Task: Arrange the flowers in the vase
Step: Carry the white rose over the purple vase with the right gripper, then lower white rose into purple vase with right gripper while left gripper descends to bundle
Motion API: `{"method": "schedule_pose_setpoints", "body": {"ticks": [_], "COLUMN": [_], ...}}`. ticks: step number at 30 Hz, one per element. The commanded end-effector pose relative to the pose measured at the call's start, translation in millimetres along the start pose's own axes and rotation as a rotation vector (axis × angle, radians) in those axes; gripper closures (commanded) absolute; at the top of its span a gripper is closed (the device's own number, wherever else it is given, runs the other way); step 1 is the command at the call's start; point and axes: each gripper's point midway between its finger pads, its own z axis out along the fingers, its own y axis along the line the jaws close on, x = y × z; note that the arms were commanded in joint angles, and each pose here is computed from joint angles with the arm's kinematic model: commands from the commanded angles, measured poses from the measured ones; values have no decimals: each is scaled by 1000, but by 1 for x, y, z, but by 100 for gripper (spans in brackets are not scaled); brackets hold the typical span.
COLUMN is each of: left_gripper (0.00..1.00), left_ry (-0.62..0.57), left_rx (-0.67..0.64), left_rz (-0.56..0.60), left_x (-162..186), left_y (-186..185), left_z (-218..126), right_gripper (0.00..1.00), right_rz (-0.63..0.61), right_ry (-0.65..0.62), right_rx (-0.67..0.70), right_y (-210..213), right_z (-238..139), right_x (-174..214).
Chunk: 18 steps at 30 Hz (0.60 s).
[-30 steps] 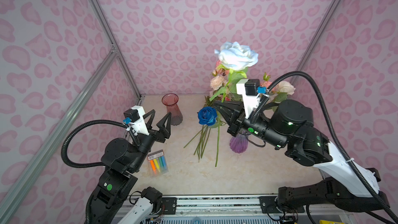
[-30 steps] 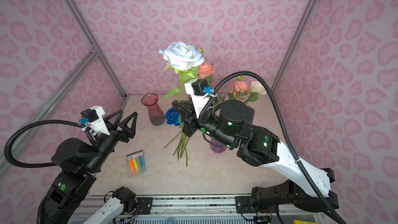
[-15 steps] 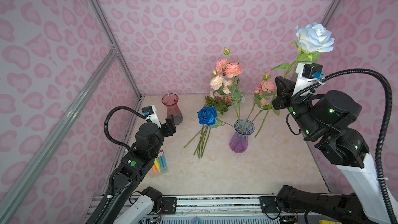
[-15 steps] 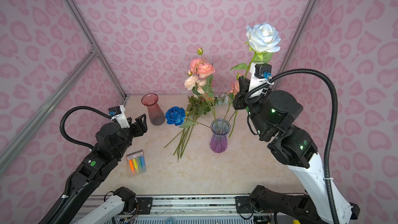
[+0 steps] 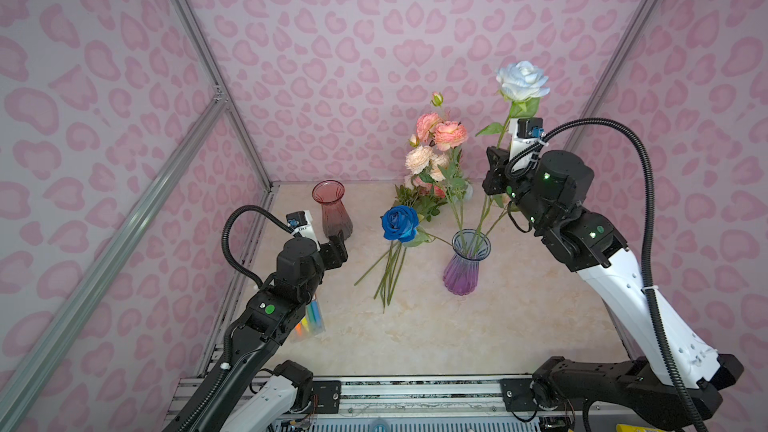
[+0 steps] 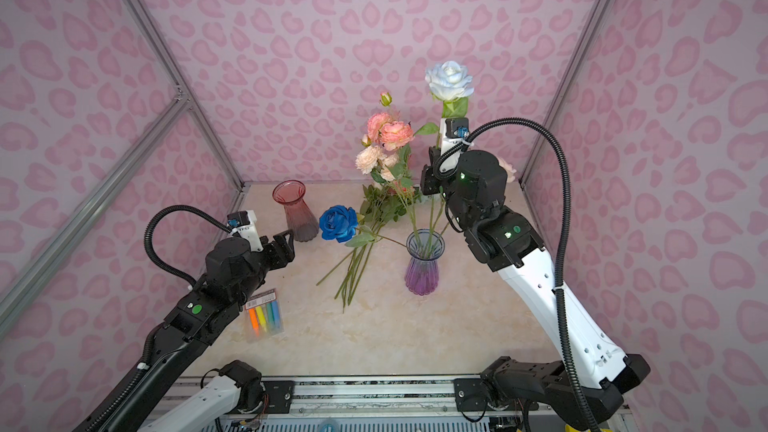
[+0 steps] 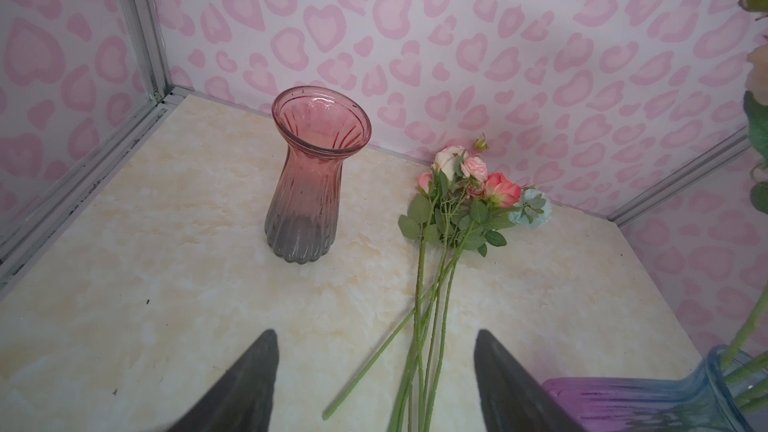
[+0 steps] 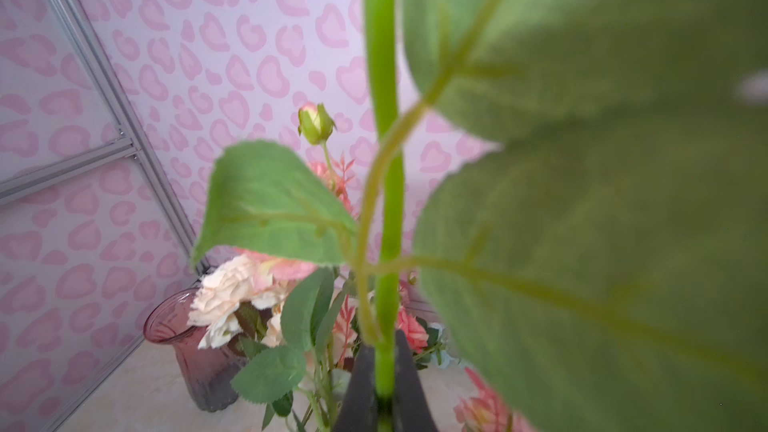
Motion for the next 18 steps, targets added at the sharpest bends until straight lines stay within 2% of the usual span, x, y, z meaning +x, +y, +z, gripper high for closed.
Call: {"method": "schedule_pose_setpoints", "body": {"ticks": [1, 5, 8, 14, 18], "left_gripper": [25, 26, 26, 26, 27], "left_ry": [-3, 33, 46, 89, 158], "left_rx": [46, 62, 70, 77, 45], "left_rz": [-38, -44, -46, -49, -25], "left_x": [1, 10, 13, 20, 34], "left_y": [-10, -15, -18, -23, -24], "left_z": [8, 19, 23, 35, 53], "right_gripper": [97, 92, 81, 64, 63], "right_rz": [92, 118, 125, 112, 133], "right_ry": [55, 113, 129, 130, 91], "right_rx": [-49, -43, -45, -24, -21], "right_y": [8, 6, 4, -1, -8], "right_z": [10, 7, 1, -14, -39], "right_x": [40, 83, 95, 91, 81]}}
